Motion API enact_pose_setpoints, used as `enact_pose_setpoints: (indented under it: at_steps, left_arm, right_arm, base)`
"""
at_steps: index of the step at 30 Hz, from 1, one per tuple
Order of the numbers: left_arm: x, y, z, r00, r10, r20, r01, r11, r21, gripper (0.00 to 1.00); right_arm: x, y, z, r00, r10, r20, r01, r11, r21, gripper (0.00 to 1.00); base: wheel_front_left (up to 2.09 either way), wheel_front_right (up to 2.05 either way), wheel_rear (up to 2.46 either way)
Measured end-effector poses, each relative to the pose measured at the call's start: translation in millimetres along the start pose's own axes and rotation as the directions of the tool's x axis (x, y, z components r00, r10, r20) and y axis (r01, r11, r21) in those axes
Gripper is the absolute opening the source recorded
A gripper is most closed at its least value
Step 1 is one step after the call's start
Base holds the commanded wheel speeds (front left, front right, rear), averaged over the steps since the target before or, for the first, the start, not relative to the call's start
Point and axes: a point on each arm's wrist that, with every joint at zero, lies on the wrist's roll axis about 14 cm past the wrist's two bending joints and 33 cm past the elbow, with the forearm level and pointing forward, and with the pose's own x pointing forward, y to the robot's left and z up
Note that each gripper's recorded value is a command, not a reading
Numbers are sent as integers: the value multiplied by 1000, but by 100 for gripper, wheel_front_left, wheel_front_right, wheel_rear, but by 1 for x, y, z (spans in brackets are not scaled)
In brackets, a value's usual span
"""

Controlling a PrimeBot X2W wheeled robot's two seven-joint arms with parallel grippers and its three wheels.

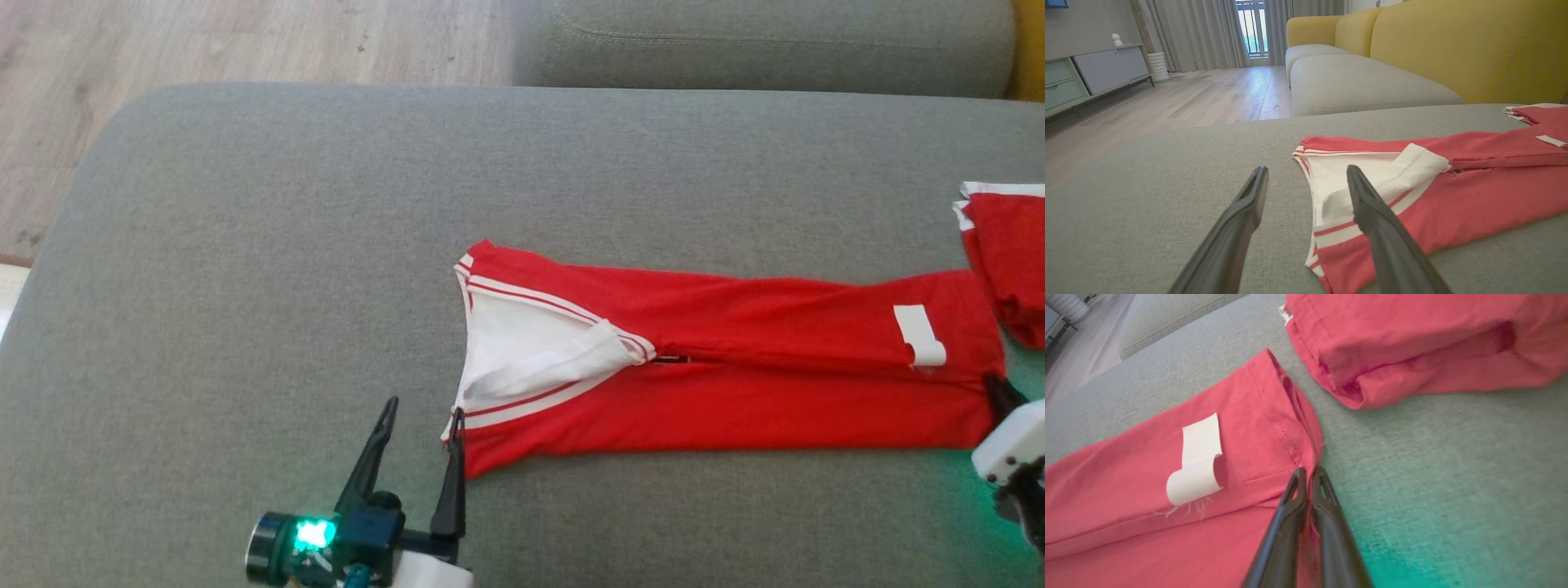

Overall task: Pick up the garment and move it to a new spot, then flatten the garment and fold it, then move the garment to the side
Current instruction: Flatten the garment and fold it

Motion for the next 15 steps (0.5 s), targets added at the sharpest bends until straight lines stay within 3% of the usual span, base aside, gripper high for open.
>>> enact_pose_setpoints:
  at_steps: [11, 15]
  left_arm:
    - [-6, 5, -7, 1000, 11, -13, -11, 1000, 12, 100]
    - [-5, 4, -3, 1000, 5, 2, -5, 1000, 15, 100]
  right_arm:
    - [-29, -43, 58, 985, -54, 165, 64, 996, -56, 0]
    - [-37, -29, 79, 975, -3, 221, 19, 997, -73, 0]
  base:
    - [0, 0, 0]
    - [0, 0, 0]
